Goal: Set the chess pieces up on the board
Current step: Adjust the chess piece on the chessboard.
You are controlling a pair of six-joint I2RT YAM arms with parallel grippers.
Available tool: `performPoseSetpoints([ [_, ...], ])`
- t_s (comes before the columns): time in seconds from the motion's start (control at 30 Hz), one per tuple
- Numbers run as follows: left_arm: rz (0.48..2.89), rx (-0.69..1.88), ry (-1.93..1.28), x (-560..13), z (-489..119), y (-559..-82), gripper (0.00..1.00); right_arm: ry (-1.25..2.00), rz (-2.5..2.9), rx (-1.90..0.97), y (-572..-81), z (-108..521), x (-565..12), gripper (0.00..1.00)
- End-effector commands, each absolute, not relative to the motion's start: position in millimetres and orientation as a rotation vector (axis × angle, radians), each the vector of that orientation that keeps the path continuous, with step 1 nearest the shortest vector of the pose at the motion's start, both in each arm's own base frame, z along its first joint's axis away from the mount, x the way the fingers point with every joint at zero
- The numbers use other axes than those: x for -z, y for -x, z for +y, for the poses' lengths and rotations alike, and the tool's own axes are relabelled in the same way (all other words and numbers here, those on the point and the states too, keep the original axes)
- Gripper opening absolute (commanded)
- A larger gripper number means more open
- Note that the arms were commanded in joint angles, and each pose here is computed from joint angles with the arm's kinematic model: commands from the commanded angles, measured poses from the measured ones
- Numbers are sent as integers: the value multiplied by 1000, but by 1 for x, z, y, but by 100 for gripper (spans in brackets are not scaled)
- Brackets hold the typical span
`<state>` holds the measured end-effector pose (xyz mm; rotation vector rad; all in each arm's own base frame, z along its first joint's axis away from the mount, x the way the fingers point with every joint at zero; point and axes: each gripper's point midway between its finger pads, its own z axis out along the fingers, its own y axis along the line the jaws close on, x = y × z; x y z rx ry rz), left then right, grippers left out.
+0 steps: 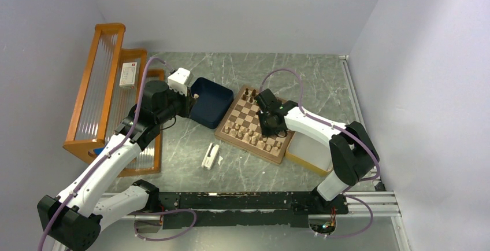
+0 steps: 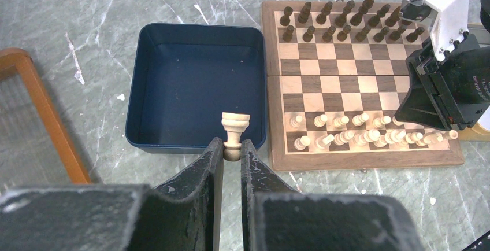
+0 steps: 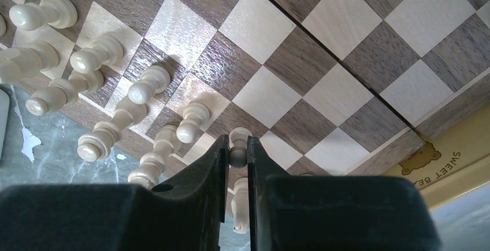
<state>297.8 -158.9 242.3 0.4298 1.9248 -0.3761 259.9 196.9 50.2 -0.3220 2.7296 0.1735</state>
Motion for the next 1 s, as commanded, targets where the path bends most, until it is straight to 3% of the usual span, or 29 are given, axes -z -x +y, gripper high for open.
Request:
performPoseSetpoints([
  [0.0,1883,402,-456,-250,-164,-295,5,303,2722,-177,-264,203,-49,19],
  [0.4,1887,398,-456,-249,-164,-296,5,293,2686,-177,-271,205,-62,29],
  [0.73,1885,398,-456,-249,-164,-295,5,277,2685,-163,-273,203,-67,32],
  [0.97,1896,416,-466,-245,-168,-296,5,230,2598,-152,-287,200,-103,34],
])
